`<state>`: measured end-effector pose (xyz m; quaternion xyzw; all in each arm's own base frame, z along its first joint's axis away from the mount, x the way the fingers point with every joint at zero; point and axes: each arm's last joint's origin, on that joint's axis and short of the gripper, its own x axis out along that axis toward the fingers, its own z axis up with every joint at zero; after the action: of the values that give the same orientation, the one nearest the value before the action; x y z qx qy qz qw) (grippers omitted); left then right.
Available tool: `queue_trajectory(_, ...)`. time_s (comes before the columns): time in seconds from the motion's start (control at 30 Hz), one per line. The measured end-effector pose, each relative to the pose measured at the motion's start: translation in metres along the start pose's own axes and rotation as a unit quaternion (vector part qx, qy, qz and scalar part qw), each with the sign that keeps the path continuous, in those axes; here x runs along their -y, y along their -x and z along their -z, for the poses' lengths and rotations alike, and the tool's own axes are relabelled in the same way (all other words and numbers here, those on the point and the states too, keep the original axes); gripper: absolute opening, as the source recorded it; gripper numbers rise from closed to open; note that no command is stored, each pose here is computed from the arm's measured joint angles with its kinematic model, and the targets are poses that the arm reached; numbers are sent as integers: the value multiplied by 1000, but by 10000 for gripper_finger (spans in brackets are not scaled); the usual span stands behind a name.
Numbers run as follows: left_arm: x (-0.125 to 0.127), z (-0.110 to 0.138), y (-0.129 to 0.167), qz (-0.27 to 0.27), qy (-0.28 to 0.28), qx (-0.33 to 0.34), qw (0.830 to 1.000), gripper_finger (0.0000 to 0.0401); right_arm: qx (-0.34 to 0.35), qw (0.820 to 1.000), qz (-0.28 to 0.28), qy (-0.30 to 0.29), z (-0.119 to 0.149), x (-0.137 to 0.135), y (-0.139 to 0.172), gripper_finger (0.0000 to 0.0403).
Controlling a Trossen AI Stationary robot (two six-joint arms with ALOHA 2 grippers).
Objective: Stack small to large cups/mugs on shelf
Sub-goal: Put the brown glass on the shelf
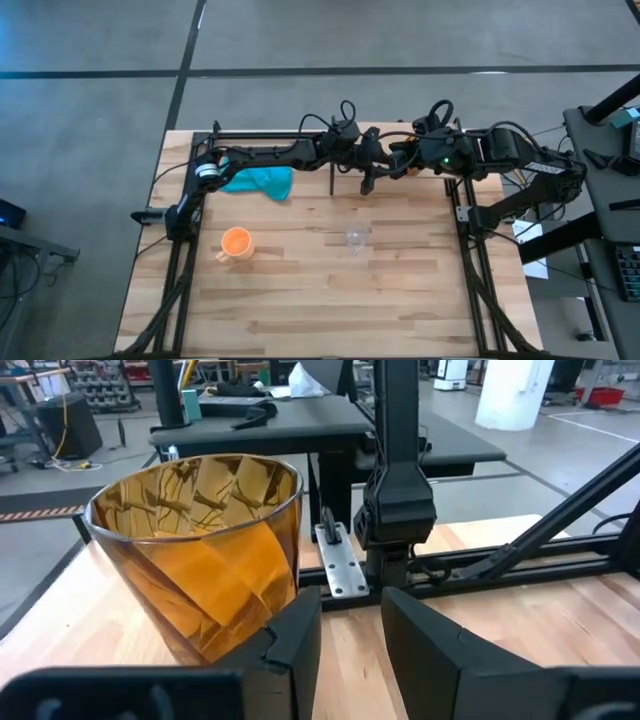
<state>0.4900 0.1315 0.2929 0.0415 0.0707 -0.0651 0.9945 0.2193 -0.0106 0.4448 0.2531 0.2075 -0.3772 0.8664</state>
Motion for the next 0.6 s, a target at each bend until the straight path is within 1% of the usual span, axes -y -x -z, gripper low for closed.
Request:
queue_trajectory(0.23,0,0,0,-10,-2,3,1000,95,0,1000,0,1,0,0,0,36)
queue_trajectory(0.43,2,1,-1,-9,-2,3,1000,95,0,1000,-1,-1,0,0,0,36)
queue_trajectory(0.6,4,17,-2,-7,4,-13,1000,95,-1,1000,-2,-2,0,0,0,36)
